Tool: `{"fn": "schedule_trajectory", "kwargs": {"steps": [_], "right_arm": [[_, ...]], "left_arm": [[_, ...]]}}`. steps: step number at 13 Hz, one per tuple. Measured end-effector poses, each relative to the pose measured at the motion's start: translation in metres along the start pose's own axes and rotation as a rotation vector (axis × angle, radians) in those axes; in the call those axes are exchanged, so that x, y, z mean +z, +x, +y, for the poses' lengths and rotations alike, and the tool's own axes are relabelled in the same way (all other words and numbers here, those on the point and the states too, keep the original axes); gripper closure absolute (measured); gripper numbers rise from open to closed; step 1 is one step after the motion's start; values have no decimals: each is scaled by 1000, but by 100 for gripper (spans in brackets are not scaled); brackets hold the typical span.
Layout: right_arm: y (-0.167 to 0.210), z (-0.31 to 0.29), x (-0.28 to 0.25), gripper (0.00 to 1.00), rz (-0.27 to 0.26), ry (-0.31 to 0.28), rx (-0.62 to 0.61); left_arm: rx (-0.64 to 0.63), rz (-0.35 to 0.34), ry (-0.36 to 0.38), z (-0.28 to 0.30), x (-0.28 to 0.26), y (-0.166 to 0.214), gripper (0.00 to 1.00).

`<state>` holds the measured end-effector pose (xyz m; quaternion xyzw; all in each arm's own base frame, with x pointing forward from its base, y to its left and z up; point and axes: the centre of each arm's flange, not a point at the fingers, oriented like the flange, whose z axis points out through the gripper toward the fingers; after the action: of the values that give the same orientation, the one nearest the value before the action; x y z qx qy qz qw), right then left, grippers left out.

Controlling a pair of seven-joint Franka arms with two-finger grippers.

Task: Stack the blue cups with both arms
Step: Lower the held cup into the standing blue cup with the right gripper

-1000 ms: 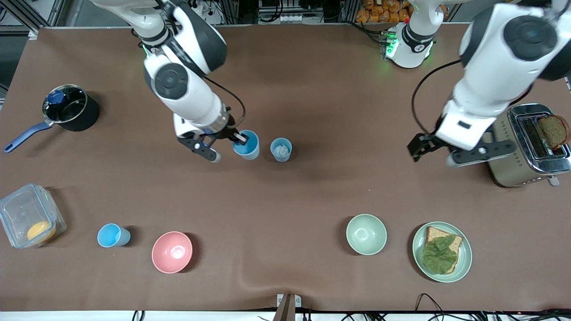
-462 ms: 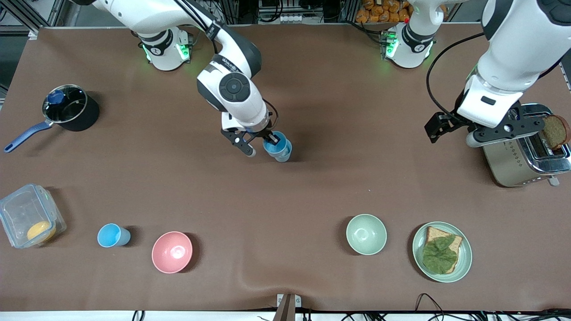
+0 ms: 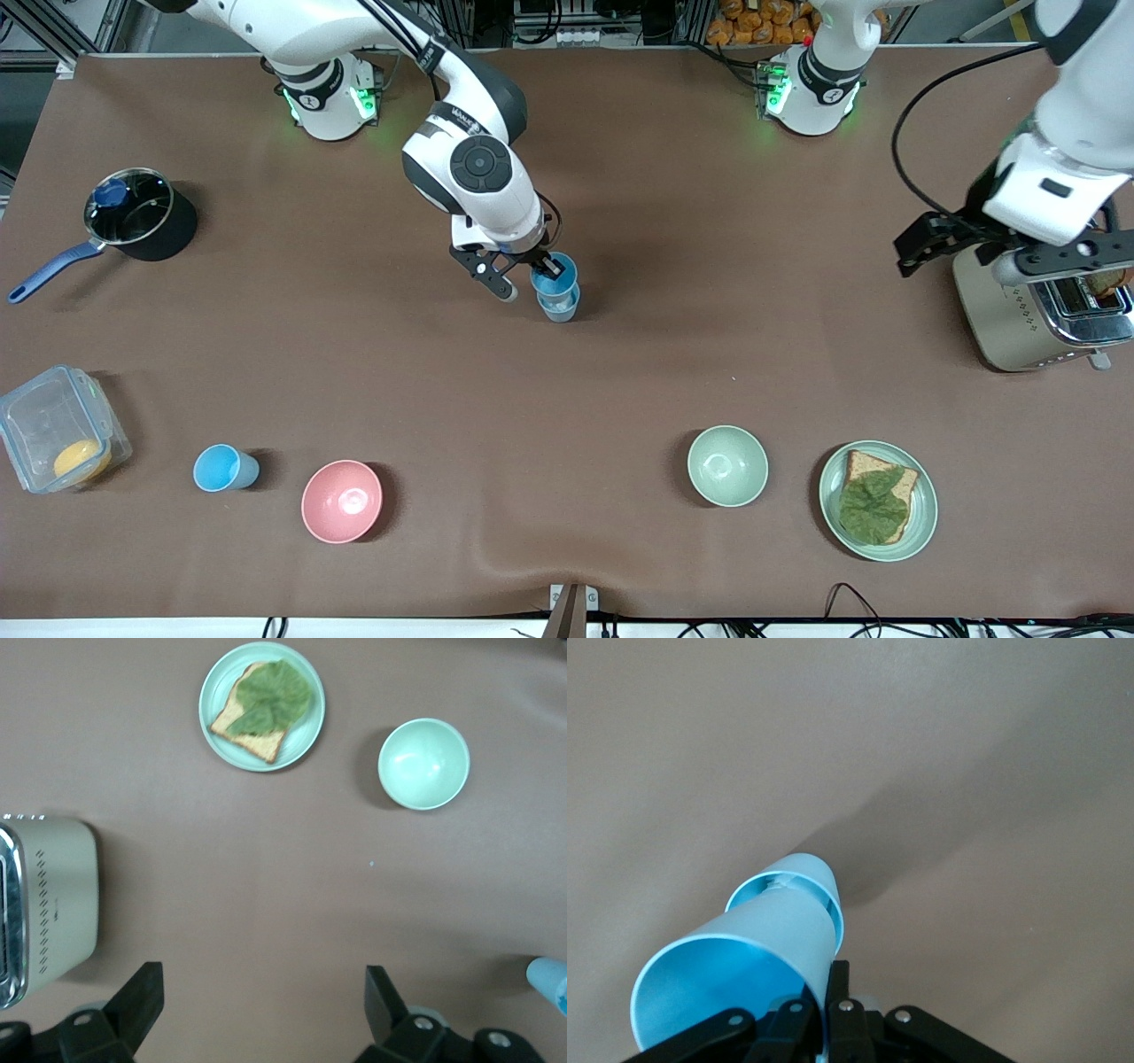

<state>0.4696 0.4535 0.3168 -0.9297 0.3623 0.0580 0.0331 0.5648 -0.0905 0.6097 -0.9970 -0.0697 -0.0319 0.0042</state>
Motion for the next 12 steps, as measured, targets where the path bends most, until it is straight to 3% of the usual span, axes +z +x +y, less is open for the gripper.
{"fn": "schedule_trajectory", "kwargs": {"steps": [7,8,12], "right_arm": [[-3,-3,24,96,8,4,10],[-3,-3,24,89,8,4,10],[7,-7,7,43,24,11,22]], "left_arm": [[46,-2,-27,-10,-9,2,0],[49,-21,-23,-9,-8,-1,0],[57,-75,-9,-7,-4,-8,0]]}}
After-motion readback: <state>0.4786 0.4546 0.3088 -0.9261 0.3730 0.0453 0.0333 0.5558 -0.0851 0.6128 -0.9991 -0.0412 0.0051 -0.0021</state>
